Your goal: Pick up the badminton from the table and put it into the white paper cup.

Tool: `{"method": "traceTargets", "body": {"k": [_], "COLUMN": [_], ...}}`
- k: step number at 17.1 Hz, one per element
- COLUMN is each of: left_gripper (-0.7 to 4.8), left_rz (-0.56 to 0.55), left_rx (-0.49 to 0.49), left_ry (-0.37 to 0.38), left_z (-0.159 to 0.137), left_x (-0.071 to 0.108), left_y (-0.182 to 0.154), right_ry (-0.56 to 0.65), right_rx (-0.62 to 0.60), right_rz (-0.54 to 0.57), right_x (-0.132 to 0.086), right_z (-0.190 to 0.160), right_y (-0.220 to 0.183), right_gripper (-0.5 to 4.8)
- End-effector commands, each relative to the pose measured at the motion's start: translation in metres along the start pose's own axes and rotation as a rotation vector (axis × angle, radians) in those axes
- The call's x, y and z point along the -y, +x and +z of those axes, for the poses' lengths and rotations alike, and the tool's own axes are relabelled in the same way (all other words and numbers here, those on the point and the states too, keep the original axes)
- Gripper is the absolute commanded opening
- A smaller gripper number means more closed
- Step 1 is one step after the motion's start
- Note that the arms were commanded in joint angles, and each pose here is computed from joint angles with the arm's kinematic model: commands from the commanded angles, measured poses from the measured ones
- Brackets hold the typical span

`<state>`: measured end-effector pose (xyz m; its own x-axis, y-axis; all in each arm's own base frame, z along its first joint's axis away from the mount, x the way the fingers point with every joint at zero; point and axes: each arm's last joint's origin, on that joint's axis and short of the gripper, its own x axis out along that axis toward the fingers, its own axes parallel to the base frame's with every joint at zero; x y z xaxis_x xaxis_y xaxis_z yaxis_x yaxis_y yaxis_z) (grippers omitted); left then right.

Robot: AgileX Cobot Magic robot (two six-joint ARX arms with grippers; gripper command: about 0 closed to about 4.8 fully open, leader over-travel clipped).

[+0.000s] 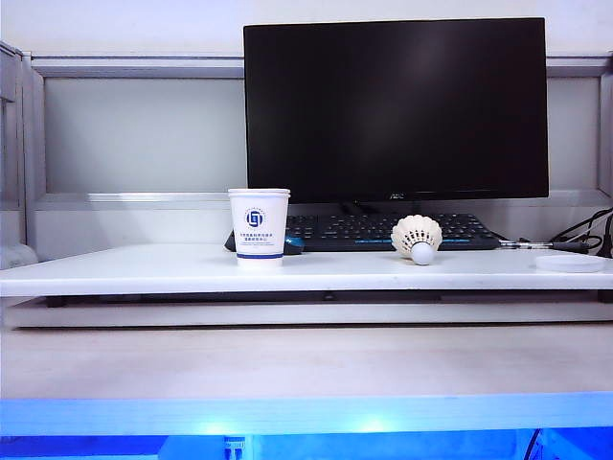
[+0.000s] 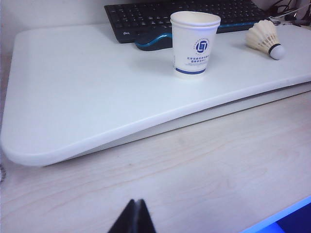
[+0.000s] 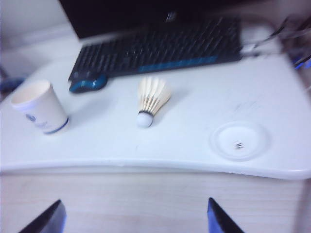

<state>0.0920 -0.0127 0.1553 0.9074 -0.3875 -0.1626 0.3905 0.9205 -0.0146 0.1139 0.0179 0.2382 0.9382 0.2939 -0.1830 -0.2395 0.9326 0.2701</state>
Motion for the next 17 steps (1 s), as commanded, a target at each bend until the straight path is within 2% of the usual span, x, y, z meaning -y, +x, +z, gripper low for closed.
{"method": "traceTargets", "body": {"k": [1,4,6,9,14,15,17], "left_gripper": [-0.05,-0.05,-0.05,-0.05,-0.05,-0.05,-0.05], "left_rz": [-0.017,-0.016,-0.017,-0.016,-0.017,-0.016,-0.016], "left_rx": [-0.015,-0.016,-0.022,-0.022,-0.023,-0.023,-0.023], "left_ry": [-0.012,-0.013,-0.015,-0.015,-0.016,-0.016,-0.016], "left_z": [-0.001,-0.001,-0.002,-0.002,-0.002,-0.002,-0.002], "left_x": [0.001,0.001,0.001,0.001,0.001,0.001,0.001], "left_y": [0.0,0.0,0.0,0.0,0.0,0.0,0.0], "right_ry": [0.004,0.044,0.064,0.076,0.14,0.205,0.22], "right_rx": [-0.027,-0.099,-0.171,-0.207,-0.275,-0.415,-0.452], "right_rz": [0.075,0.144,0.204,0.22,0.254,0.271,0.256], "right_x": [-0.002,-0.001,0.001,0.006,0.017,0.03,0.031], "right_z": [0.02,0.041,0.06,0.084,0.088,0.078,0.073], "right_y": [0.027,0.071,0.117,0.173,0.245,0.283,0.282], "right_gripper": [3.8,4.32,4.33,4.42,4.42,4.42,4.41]}}
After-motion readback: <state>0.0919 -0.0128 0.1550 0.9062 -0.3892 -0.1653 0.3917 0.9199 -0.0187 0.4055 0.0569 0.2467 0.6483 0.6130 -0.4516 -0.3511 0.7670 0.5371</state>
